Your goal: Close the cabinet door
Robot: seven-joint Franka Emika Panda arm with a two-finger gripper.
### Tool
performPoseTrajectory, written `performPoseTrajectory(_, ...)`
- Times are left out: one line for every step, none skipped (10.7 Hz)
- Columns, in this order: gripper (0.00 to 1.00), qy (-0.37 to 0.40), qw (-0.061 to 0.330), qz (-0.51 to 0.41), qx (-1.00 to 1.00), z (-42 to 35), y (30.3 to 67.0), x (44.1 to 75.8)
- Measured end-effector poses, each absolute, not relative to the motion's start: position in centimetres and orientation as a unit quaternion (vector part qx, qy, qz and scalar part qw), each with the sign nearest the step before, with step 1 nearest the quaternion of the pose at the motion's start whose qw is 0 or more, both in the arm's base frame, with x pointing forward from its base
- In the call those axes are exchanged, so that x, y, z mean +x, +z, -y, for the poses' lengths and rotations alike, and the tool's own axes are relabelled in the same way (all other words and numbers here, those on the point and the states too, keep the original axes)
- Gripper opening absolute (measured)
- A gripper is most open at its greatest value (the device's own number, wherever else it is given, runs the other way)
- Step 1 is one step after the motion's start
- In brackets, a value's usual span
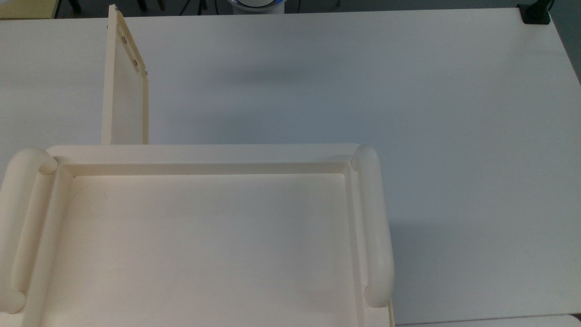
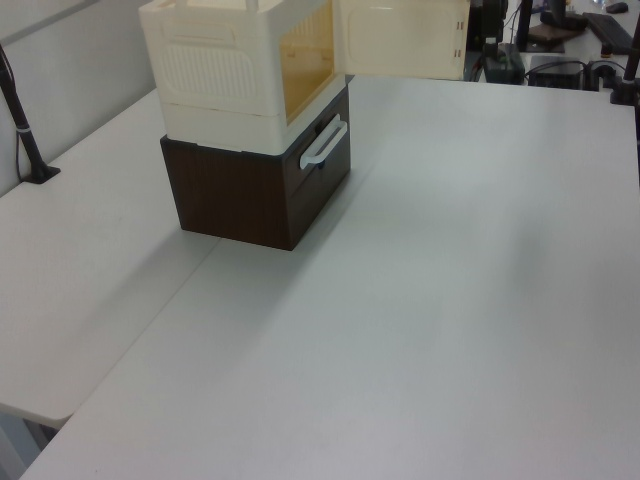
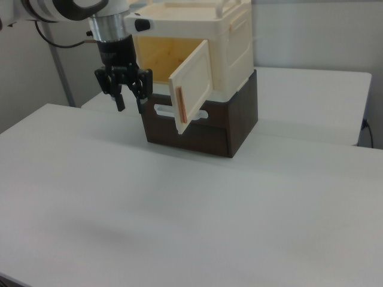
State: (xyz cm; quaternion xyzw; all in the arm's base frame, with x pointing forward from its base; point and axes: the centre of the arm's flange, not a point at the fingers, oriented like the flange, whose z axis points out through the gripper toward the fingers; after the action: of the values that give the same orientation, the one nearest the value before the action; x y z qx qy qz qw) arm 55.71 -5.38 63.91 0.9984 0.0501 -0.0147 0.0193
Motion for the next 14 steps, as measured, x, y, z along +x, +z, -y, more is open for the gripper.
performPoseTrajectory(0.5,-0.001,0.021,-0.058,0.998,6.0,64.2,55.9)
performPoseTrajectory(0.33,0.023,0.026,-0.067,0.997,7.0,64.9,56.2)
performPoseTrajectory(0.22,0.052,0.034,-0.077,0.995,8.5,65.7,56.5)
performPoseTrajectory(0.22,0.076,0.044,-0.095,0.992,10.2,66.4,56.7)
performPoseTrajectory(0.22,0.089,0.054,-0.121,0.987,12.1,66.7,56.6)
performPoseTrajectory(0.22,0.091,0.065,-0.155,0.982,14.3,66.8,56.3)
performPoseTrajectory(0.22,0.094,0.075,-0.187,0.975,16.4,66.7,56.1)
performPoseTrajectory(0.22,0.101,0.086,-0.217,0.967,18.1,66.3,56.3)
performPoseTrajectory(0.17,0.108,0.097,-0.246,0.958,19.1,65.7,56.9)
performPoseTrajectory(0.16,0.112,0.109,-0.273,0.949,19.4,64.9,57.8)
performPoseTrajectory(0.15,0.115,0.118,-0.294,0.942,19.4,64.2,58.7)
performPoseTrajectory(0.15,0.121,0.121,-0.314,0.934,19.0,63.6,59.5)
performPoseTrajectory(0.15,0.126,0.124,-0.334,0.926,18.1,63.3,60.1)
performPoseTrajectory(0.1,0.13,0.126,-0.355,0.917,16.7,63.0,60.9)
